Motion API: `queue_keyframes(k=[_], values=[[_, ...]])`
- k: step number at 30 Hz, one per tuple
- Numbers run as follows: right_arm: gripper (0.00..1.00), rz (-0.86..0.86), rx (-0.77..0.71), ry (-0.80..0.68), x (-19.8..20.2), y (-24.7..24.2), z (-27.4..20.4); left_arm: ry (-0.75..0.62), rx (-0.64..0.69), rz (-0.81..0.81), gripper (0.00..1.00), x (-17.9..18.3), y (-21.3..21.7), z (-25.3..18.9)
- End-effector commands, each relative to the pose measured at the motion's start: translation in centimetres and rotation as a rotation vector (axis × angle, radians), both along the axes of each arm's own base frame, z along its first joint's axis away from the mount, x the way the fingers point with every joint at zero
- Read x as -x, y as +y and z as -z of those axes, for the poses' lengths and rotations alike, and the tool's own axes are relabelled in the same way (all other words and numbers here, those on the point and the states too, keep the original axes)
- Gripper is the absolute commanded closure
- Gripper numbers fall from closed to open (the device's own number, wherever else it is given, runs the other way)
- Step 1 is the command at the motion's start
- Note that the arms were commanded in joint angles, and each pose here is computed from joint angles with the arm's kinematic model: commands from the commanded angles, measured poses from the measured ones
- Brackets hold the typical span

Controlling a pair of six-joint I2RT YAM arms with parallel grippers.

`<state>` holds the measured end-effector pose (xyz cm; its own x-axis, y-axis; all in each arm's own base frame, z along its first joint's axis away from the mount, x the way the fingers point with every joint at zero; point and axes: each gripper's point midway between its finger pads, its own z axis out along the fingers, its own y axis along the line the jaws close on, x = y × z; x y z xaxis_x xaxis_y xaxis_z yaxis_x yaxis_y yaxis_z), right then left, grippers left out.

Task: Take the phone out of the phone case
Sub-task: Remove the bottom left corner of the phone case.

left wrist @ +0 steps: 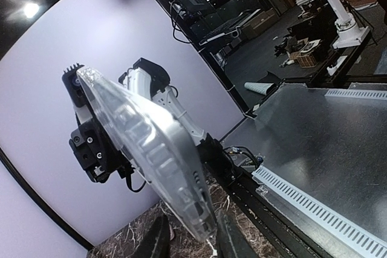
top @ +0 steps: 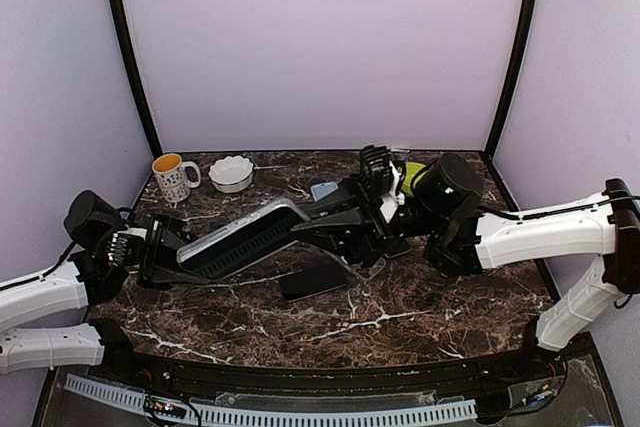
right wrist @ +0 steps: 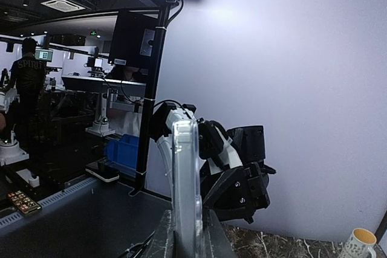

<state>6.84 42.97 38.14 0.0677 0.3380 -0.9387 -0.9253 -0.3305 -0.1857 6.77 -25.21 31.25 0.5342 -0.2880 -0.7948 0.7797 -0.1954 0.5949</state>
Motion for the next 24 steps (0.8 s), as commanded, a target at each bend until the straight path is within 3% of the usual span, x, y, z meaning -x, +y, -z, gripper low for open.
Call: queue_keyframes(k=[1, 11, 24], values=[[1.0, -0.038, -0.069, -0.045, 1.1, -0.5, -2.1, -0.016, -0.008, 0.031, 0.7, 0.6, 0.0, -0.1], [1.0, -0.14, -0.019, -0.036, 2.7, -0.3, -0.9, -0.016, -0.011, 0.026, 0.74, 0.5, -0.1, -0.1], [1.0, -0.364, 0.203, 0.021, 5.7, -0.4, 3.3, -0.044, -0.015, -0.076, 0.78, -0.8, -0.4, 0.2]])
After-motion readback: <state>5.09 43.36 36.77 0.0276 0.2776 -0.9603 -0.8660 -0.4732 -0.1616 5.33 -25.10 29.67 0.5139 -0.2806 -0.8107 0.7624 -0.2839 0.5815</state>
